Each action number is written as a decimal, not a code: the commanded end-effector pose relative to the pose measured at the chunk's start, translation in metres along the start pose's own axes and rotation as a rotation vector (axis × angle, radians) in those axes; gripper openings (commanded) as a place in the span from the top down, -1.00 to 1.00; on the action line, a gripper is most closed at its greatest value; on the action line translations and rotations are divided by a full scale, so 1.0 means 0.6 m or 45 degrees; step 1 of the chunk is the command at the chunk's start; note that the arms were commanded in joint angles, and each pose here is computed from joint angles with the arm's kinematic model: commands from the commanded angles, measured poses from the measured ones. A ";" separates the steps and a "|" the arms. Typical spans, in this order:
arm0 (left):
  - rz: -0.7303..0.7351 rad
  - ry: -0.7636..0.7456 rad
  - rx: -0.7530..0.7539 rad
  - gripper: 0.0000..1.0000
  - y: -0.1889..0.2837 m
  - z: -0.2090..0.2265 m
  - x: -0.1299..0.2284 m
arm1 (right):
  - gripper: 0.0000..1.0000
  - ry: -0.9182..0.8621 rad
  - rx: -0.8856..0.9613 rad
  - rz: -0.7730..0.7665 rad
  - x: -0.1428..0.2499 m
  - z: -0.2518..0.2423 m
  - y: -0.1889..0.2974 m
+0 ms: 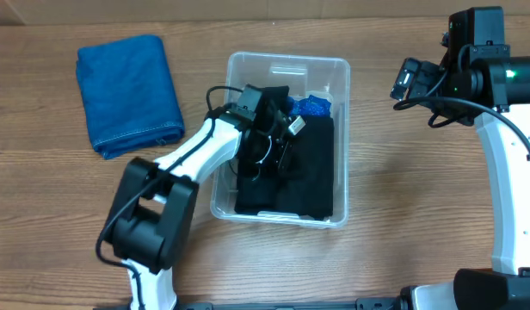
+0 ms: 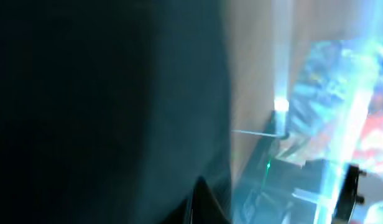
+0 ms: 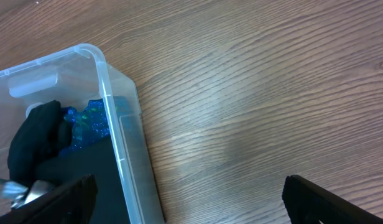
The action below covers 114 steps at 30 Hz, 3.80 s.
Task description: Pack container
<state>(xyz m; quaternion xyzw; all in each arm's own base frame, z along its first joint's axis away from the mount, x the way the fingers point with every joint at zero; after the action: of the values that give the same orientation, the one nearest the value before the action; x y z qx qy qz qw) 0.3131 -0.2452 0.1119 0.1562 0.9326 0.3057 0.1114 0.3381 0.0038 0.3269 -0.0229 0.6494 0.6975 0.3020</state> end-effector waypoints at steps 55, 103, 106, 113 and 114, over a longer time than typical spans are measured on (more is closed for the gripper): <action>-1.058 -0.350 -0.542 0.92 0.561 -0.249 0.051 | -1.00 0.036 0.032 0.056 0.015 -0.012 -0.001; 0.545 -0.186 -2.115 0.72 0.050 0.134 -0.033 | -1.00 0.036 0.037 0.069 0.018 -0.013 -0.001; 0.376 -0.182 -2.191 0.62 0.083 0.076 -0.048 | -1.00 0.037 0.038 0.069 0.018 -0.013 -0.001; -0.504 0.090 -1.898 -1.00 0.363 -0.110 -0.028 | -1.00 0.116 0.005 -0.042 -0.007 -0.004 0.002; -0.596 0.139 -1.836 -0.99 0.401 -0.119 -0.017 | -1.00 0.164 -0.018 -0.095 -0.019 0.003 0.002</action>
<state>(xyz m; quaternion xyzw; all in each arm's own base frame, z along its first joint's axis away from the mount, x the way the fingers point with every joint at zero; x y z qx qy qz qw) 0.3661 -0.1504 0.2541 -0.0617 0.4515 0.8609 0.2262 0.3396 0.0025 0.3236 -0.0408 0.6587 0.6949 0.2858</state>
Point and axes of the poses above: each gripper's point midway between its finger pads, its own y axis back along the fingers, its own z axis along the line the jaws close on, x = y × z, the point moved 7 cm from there along y, back along the fingers, and after that the axes turned 2 degrees about -y, right-handed, at the moved point
